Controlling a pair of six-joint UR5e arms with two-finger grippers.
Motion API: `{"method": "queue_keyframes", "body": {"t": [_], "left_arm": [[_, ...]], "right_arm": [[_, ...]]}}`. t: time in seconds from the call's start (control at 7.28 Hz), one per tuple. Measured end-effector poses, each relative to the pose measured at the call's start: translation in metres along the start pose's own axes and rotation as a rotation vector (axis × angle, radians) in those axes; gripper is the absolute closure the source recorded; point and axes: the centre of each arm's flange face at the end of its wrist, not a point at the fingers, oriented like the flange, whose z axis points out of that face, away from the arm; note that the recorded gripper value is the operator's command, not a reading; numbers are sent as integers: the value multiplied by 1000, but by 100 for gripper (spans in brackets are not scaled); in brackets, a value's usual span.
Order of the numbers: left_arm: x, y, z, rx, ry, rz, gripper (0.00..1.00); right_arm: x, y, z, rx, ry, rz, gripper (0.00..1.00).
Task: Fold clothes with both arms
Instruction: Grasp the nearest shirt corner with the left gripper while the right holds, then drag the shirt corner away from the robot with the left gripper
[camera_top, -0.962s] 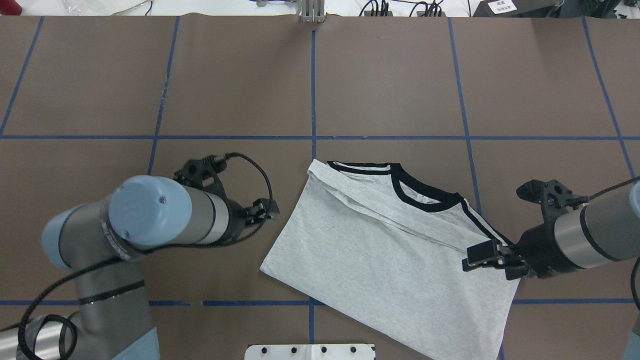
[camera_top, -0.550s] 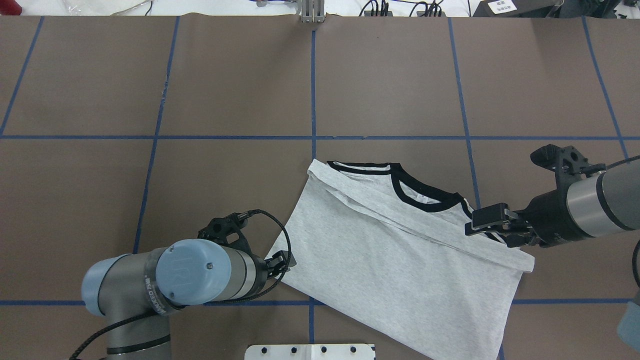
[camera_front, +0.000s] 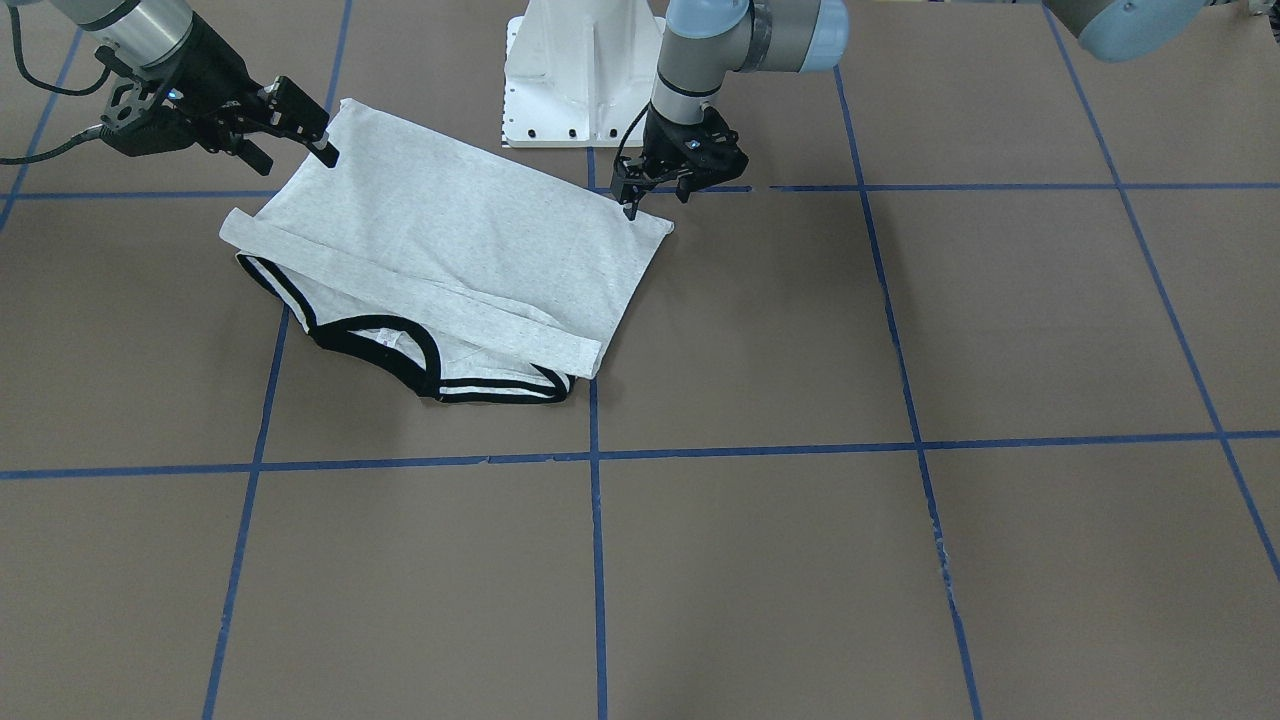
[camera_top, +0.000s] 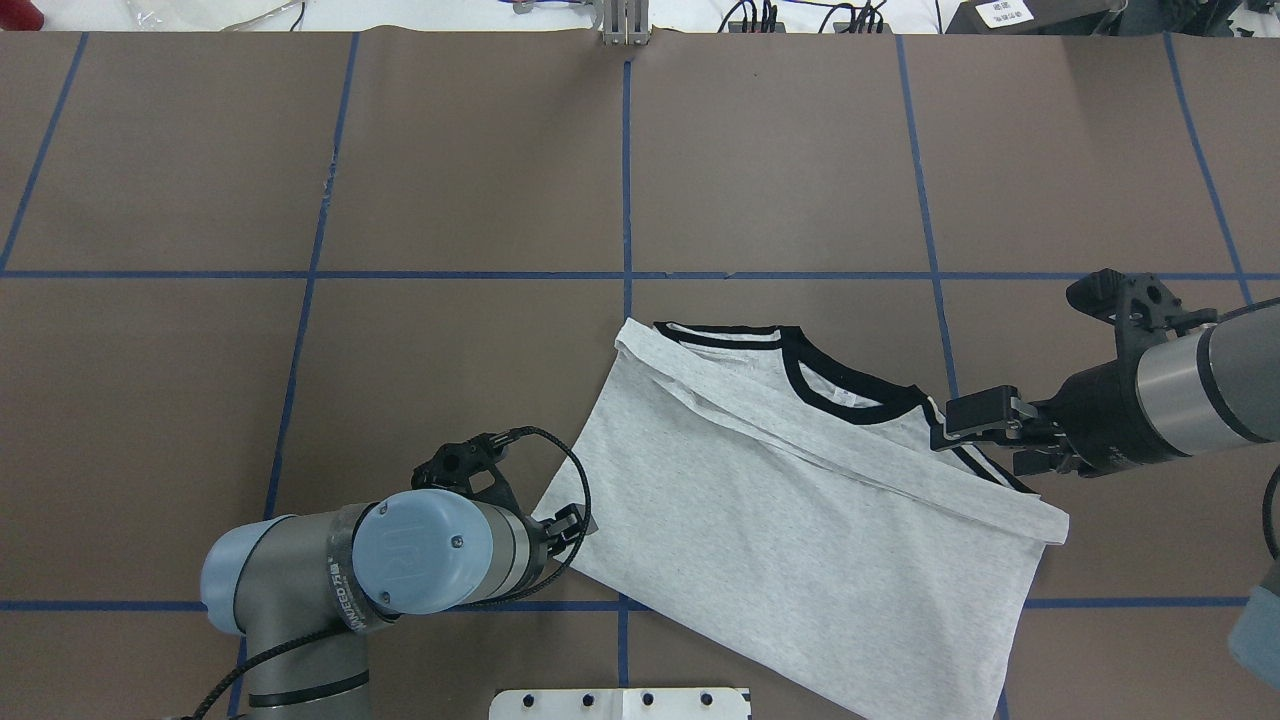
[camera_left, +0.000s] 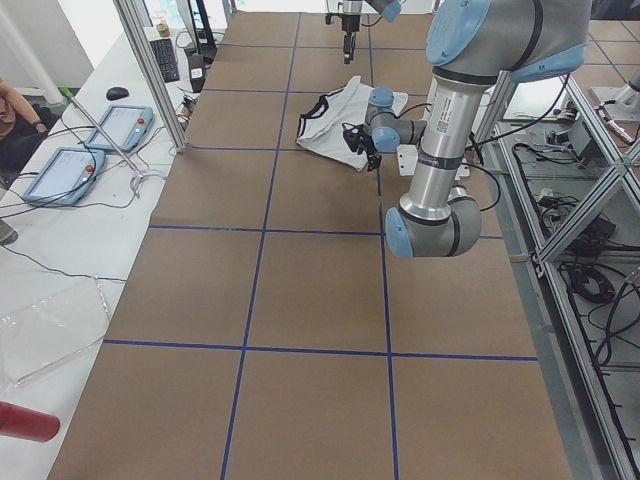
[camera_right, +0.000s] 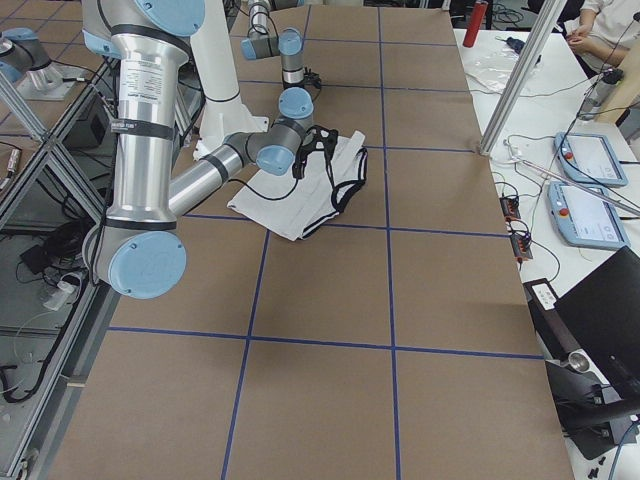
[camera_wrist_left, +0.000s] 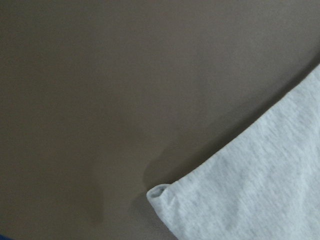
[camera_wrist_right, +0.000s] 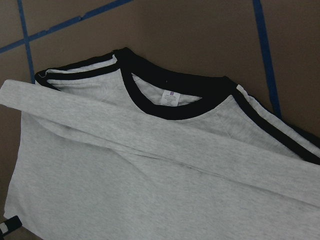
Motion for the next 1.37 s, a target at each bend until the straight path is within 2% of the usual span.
{"method": "queue_keyframes", "body": {"t": [0.41, 0.69, 0.82, 1.1, 1.24, 1.37], "left_arm": [[1, -8, 6, 16, -5, -4, 13], [9, -8, 11, 30, -3, -6, 26], [12, -8, 12, 33, 0, -8, 42], [13, -9, 14, 37, -2, -10, 87], [13, -10, 15, 39, -3, -11, 100], [14, -13, 13, 42, -1, -13, 100]], "right_arm": [[2, -3, 0, 6, 3, 6, 0], [3, -4, 0, 8, 4, 7, 0], [3, -5, 0, 8, 5, 7, 0], [3, -5, 0, 9, 4, 8, 0], [3, -6, -1, 11, 4, 10, 0], [4, -7, -2, 14, 3, 12, 0]]}}
